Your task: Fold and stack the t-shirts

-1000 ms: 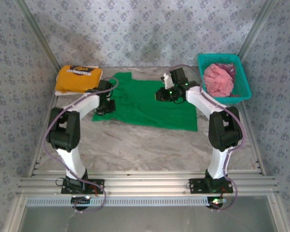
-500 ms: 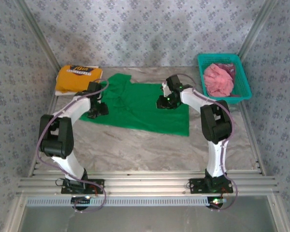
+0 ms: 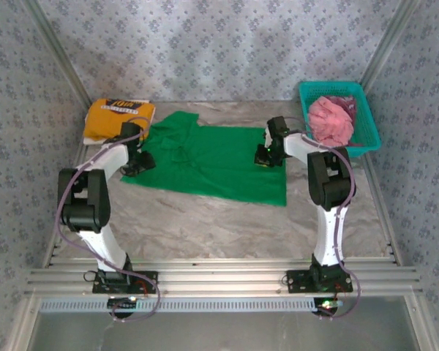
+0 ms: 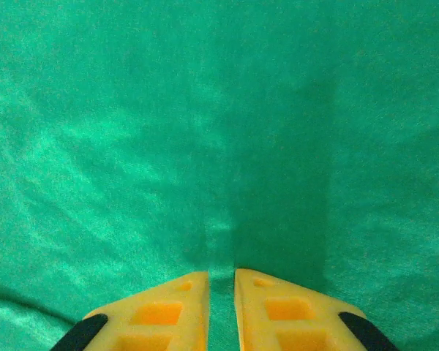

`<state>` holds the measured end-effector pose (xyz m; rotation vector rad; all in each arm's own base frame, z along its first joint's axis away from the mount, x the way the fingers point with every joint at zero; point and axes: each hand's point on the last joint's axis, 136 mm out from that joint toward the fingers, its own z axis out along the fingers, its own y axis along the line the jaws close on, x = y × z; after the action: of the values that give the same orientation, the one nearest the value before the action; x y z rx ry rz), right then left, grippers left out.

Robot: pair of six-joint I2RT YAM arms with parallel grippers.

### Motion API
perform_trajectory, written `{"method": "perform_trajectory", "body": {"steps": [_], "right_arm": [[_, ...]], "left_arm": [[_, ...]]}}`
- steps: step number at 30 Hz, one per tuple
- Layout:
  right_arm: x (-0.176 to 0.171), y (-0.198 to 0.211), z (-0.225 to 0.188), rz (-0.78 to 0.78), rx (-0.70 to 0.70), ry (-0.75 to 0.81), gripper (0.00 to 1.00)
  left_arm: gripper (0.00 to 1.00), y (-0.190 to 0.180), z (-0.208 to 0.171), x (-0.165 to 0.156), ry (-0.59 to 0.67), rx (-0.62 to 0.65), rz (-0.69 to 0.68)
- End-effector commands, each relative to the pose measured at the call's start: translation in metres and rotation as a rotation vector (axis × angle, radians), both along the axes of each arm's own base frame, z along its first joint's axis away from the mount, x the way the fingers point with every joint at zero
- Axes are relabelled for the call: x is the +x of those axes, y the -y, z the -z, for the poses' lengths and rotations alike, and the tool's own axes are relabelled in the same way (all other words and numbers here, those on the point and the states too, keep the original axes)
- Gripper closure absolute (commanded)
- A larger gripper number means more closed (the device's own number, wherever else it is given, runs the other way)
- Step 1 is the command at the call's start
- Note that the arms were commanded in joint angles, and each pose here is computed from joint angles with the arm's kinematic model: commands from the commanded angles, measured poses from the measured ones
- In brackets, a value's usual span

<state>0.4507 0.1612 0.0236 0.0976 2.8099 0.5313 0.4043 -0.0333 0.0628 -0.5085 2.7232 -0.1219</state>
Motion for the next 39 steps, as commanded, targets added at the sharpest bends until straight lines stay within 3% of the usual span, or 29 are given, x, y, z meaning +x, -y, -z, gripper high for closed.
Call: {"method": "perform_trajectory", "body": {"steps": [1, 6, 9, 14, 17, 20, 23, 28, 36, 39], "right_arm": [[-0.016, 0.009, 0.025, 0.052, -0.025, -0.085, 0.85], [-0.016, 0.013, 0.03, 0.072, -0.02, -0.076, 0.92], [-0.017, 0.01, 0.034, 0.073, -0.006, -0.083, 0.92], [-0.018, 0.009, 0.033, 0.067, 0.005, -0.079, 0.92], [-0.02, 0.009, 0.032, 0.064, 0.009, -0.078, 0.92], [-0.021, 0.01, 0.032, 0.064, 0.009, -0.079, 0.92], [-0.021, 0.012, 0.032, 0.067, 0.01, -0.078, 0.92], [-0.02, 0.014, 0.032, 0.071, 0.008, -0.078, 0.92], [-0.02, 0.015, 0.031, 0.074, 0.008, -0.079, 0.91], [-0.021, 0.016, 0.033, 0.076, 0.007, -0.083, 0.91]], "left_arm": [[0.56, 0.028, -0.027, 0.016, 0.105, -0.045, 0.019], [0.68, 0.081, -0.045, 0.04, 0.166, -0.168, 0.091], [0.56, 0.099, -0.032, 0.056, 0.14, -0.198, 0.123], [0.51, 0.106, -0.01, 0.078, 0.102, -0.181, 0.135], [0.38, 0.101, -0.002, 0.083, 0.077, -0.139, 0.124], [0.39, 0.1, 0.003, 0.084, 0.064, -0.125, 0.122], [0.49, 0.105, 0.01, 0.081, 0.048, -0.126, 0.126], [0.8, 0.114, 0.017, 0.076, 0.04, -0.131, 0.136], [1.0, 0.122, 0.011, 0.077, 0.047, -0.152, 0.147], [1.0, 0.125, 0.002, 0.08, 0.064, -0.165, 0.151]]}}
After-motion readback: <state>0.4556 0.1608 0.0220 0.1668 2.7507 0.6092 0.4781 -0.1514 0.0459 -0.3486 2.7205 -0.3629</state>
